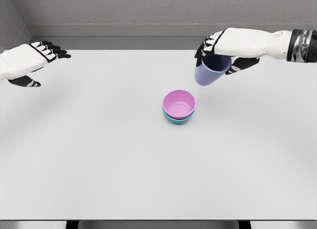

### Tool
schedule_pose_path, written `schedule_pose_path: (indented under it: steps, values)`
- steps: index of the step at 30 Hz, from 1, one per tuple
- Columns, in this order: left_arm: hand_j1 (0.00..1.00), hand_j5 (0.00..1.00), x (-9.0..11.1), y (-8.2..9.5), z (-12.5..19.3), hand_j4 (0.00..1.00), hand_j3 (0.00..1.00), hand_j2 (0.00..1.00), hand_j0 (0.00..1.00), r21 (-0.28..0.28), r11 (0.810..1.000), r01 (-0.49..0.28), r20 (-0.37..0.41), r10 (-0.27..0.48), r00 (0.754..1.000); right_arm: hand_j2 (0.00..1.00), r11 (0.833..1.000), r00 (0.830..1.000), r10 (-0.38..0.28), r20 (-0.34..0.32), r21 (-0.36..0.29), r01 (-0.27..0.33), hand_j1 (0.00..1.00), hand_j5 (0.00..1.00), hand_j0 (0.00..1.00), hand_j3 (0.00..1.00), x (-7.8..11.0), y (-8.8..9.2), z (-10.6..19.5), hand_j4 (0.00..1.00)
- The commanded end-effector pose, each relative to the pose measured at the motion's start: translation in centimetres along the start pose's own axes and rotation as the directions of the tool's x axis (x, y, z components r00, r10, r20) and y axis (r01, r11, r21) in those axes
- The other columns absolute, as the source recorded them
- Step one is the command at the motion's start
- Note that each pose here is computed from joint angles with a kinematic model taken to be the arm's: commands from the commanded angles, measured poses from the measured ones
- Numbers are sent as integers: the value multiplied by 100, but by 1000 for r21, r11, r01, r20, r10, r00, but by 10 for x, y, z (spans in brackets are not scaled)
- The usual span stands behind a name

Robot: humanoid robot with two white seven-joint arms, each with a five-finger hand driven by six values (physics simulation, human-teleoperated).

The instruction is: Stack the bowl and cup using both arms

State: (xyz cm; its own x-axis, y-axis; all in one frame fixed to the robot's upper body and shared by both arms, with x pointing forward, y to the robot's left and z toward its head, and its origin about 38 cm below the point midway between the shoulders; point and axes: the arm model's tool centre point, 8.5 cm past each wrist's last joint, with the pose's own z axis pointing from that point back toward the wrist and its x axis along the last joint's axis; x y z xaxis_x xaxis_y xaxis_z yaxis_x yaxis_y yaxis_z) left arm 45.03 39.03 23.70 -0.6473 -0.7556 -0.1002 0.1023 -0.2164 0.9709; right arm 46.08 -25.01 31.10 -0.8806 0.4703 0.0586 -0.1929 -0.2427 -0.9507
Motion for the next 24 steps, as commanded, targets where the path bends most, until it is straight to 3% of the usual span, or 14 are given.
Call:
schedule_pose_path:
  steps: [1, 6, 16, 24]
  values:
    - [100, 100, 0, 0, 1, 100, 100, 100, 100, 3, 1000, -5, -1, 5, 1000, 59, 1000, 999, 17, 31, -6, -17, 59, 59, 59, 59, 11, -4, -4, 59]
    - [100, 100, 0, 1, 1, 100, 100, 100, 100, 4, 1000, -4, -1, 4, 1000, 60, 999, 993, 40, 111, 17, -42, 60, 60, 60, 60, 35, 2, -22, 60]
    - [100, 100, 0, 1, 1, 100, 100, 100, 100, 4, 1000, -4, -1, 4, 1000, 60, 999, 987, 24, 160, 37, -30, 60, 60, 60, 60, 46, 11, -43, 60]
    - [100, 100, 0, 1, 1, 100, 100, 100, 100, 4, 1000, -4, -1, 4, 1000, 60, 998, 987, -17, 159, 69, 6, 60, 60, 60, 60, 41, 26, -56, 60]
